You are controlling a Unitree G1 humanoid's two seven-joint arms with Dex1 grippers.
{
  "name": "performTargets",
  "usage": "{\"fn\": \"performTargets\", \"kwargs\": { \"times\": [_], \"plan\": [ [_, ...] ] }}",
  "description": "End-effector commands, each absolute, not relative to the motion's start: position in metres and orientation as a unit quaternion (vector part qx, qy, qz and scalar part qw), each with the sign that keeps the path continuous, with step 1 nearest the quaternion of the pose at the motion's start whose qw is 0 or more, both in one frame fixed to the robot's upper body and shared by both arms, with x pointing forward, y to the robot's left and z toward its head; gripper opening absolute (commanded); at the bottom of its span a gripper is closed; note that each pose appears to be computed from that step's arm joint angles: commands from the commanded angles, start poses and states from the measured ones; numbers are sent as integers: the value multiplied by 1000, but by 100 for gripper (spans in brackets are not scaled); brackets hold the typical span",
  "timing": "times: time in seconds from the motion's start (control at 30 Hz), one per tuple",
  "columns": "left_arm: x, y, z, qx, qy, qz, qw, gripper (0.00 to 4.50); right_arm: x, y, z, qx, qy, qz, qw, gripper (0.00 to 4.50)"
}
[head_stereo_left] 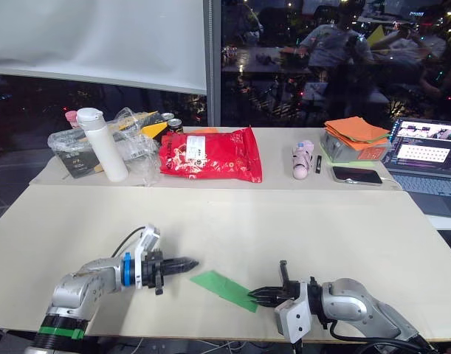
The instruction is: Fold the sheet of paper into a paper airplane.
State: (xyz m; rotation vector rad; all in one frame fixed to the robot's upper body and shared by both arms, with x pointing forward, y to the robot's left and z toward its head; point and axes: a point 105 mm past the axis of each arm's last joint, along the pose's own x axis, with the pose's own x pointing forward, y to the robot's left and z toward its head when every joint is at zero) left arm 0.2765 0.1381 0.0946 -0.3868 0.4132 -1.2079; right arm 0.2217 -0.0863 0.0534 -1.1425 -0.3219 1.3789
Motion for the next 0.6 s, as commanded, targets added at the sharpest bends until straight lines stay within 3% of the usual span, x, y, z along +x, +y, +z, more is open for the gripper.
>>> {"fn": "performTargets", "kwargs": {
  "times": [0.03, 0.13, 0.27, 0.4, 0.6],
  "plan": [
    [278, 121, 109, -176, 174, -582, 774, 0, 217, -92, 41, -503, -108, 610, 603, 4],
    [276, 105, 107, -153, 182, -600, 764, 0, 218, -92, 42, -502, -103, 609, 605, 4],
    [265, 92, 78, -41, 225, -623, 748, 0, 218, -93, 43, -501, -96, 607, 609, 4],
    [264, 83, 68, -14, 225, -629, 744, 0, 218, -93, 45, -502, -94, 605, 610, 4],
    [257, 87, 36, 85, 247, -631, 730, 0, 217, -96, 43, -500, -82, 606, 613, 4]
  ]
}}
